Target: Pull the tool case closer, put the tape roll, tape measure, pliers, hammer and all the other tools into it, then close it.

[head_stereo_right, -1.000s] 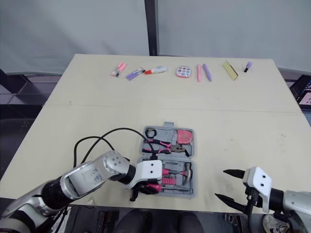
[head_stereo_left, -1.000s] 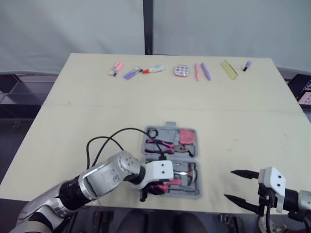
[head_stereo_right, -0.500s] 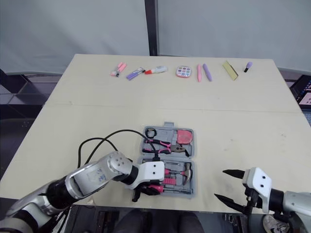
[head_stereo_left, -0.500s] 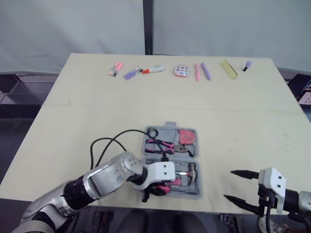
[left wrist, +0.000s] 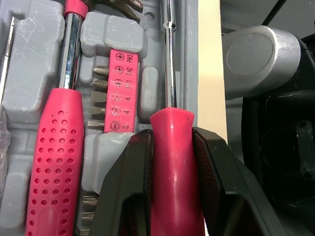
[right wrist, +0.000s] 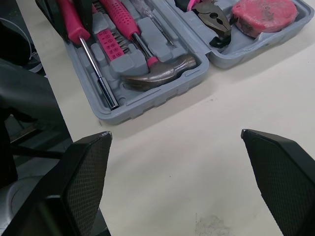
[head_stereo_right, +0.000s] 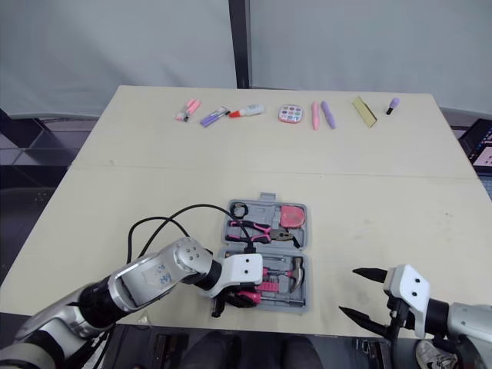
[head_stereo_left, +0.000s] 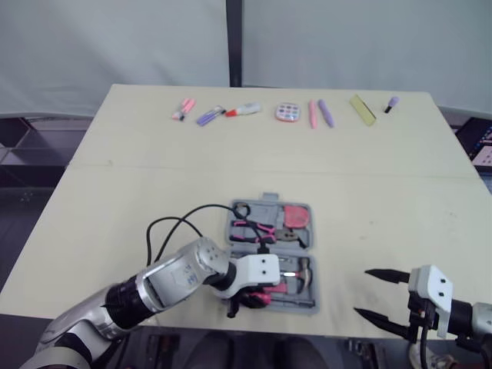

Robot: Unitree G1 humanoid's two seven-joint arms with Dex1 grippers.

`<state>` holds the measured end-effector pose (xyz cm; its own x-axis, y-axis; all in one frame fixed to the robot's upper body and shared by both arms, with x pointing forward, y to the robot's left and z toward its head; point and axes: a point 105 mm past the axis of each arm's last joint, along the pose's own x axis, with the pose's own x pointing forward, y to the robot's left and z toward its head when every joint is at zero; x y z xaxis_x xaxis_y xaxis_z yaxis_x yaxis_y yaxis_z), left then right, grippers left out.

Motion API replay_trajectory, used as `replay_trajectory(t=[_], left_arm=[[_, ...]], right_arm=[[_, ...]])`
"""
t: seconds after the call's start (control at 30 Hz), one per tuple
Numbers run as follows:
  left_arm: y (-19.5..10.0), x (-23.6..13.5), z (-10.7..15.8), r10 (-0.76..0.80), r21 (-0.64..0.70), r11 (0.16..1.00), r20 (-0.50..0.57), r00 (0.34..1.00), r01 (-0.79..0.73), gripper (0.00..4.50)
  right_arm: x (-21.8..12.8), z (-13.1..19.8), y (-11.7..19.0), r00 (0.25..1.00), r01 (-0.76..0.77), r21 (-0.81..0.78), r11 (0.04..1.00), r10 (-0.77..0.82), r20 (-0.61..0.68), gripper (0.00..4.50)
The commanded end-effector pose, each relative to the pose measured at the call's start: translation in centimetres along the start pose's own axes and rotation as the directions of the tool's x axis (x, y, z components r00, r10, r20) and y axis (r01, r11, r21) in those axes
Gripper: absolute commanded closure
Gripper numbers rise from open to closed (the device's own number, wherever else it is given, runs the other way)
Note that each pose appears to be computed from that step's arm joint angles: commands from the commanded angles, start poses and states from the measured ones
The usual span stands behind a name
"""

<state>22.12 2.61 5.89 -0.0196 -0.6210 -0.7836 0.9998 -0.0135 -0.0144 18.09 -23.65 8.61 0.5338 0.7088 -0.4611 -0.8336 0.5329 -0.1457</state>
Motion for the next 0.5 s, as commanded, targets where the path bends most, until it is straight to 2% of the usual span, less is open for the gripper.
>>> replay_trajectory(t=[0.03, 0.2, 0.47, 0.5], left_arm=[[0.1, -0.2, 0.4, 0.005, 0.012, 1.000, 0.007, 1.000, -0.005, 2.73], [-0.1, -1.0, 0.9, 0.001, -0.030, 1.000, 0.029, 1.000, 0.000, 0.43], [0.2, -3.2, 1.7, 0.029, -0.127, 0.992, 0.118, 0.993, -0.014, 0.43], [0.3, -3.4, 1.7, 0.038, -0.142, 0.990, 0.137, 0.990, -0.018, 0.93]], right_arm=[[-0.5, 0.7, -0.3, 1.000, 0.024, -0.020, 0.999, -0.024, 0.017, 0.00], [-0.4, 0.6, -0.4, 1.000, 0.023, -0.019, 1.000, -0.023, 0.020, 0.00], [-0.3, 0.7, -0.7, 0.999, 0.024, -0.025, 0.999, -0.023, 0.026, 0.00], [-0.3, 0.7, -0.7, 0.999, 0.024, -0.025, 0.999, -0.023, 0.026, 0.00]])
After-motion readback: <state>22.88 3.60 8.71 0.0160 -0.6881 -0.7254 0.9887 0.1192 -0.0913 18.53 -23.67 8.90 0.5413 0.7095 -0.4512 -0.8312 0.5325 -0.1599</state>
